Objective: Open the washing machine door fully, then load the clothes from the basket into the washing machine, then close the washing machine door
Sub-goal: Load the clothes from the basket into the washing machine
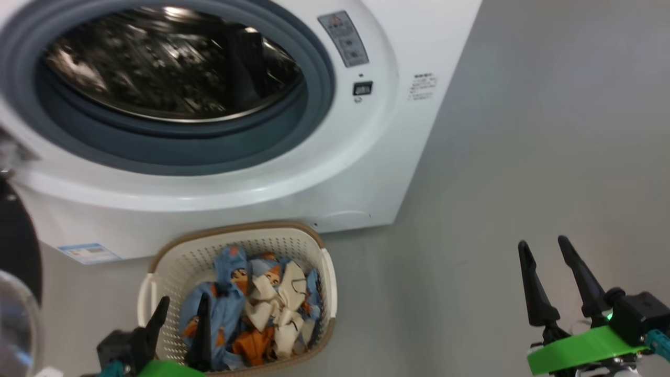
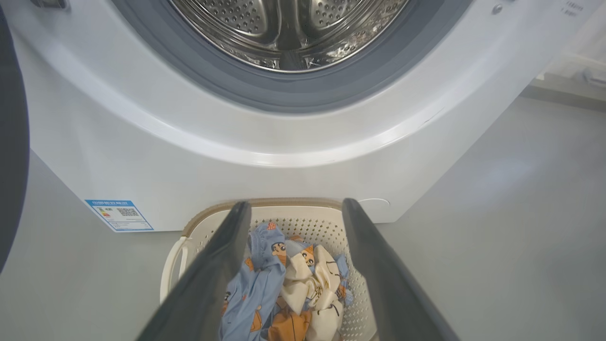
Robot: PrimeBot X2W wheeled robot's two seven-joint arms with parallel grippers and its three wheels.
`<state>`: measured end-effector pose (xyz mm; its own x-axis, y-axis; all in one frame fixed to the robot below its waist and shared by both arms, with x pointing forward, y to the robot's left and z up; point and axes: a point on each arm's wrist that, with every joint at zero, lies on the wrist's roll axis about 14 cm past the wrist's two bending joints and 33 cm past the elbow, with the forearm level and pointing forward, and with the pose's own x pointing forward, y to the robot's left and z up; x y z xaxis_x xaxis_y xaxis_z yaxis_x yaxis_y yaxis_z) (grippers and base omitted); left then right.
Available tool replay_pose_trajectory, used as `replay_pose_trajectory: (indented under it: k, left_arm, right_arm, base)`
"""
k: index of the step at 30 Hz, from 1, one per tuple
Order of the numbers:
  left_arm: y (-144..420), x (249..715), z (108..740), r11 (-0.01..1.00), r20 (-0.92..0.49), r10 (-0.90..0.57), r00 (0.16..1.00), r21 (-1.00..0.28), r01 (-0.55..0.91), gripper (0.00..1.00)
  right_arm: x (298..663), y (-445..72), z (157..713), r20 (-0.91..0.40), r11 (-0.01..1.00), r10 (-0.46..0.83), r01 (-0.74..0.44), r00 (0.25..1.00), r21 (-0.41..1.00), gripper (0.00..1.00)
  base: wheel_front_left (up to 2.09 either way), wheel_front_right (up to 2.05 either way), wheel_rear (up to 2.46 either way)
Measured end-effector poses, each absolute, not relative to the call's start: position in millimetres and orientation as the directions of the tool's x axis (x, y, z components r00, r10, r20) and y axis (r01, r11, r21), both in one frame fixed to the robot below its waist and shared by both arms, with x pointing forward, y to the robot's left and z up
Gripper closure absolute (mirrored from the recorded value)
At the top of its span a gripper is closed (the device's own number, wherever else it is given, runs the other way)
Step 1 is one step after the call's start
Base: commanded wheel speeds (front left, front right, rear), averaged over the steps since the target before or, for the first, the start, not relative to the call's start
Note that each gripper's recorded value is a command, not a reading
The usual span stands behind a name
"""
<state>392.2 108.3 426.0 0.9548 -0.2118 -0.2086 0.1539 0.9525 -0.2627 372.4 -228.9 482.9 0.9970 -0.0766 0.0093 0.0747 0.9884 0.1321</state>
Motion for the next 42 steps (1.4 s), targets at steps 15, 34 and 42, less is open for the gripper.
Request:
replay_pose_trajectory:
  k: [15, 34, 42]
  left_arm:
    - [78.5, 433.1, 310.5, 0.935, -0.538, -0.334, 0.774, -0.292, 0.200, 0.00]
    - [66.0, 443.2, 183.1, 0.943, -0.760, -0.331, 0.559, -0.284, 0.173, 0.00]
    - [83.2, 457.0, 166.7, 0.966, -0.784, -0.257, 0.566, -0.200, 0.163, 0.00]
  right_arm:
    - [409.0, -235.2, 460.5, -0.036, 0.987, -0.105, 0.108, 0.994, 0.120, 0.00]
    - [432.2, -248.3, 415.8, -0.133, 0.988, -0.132, 0.140, 0.982, 0.059, 0.00]
    - [440.1, -247.7, 412.9, -0.129, 0.990, -0.126, 0.134, 0.984, 0.054, 0.00]
  base:
    - [0.00, 0.00, 0.00]
    - [0.00, 0.00, 0.00]
    - [0.00, 0.00, 0.00]
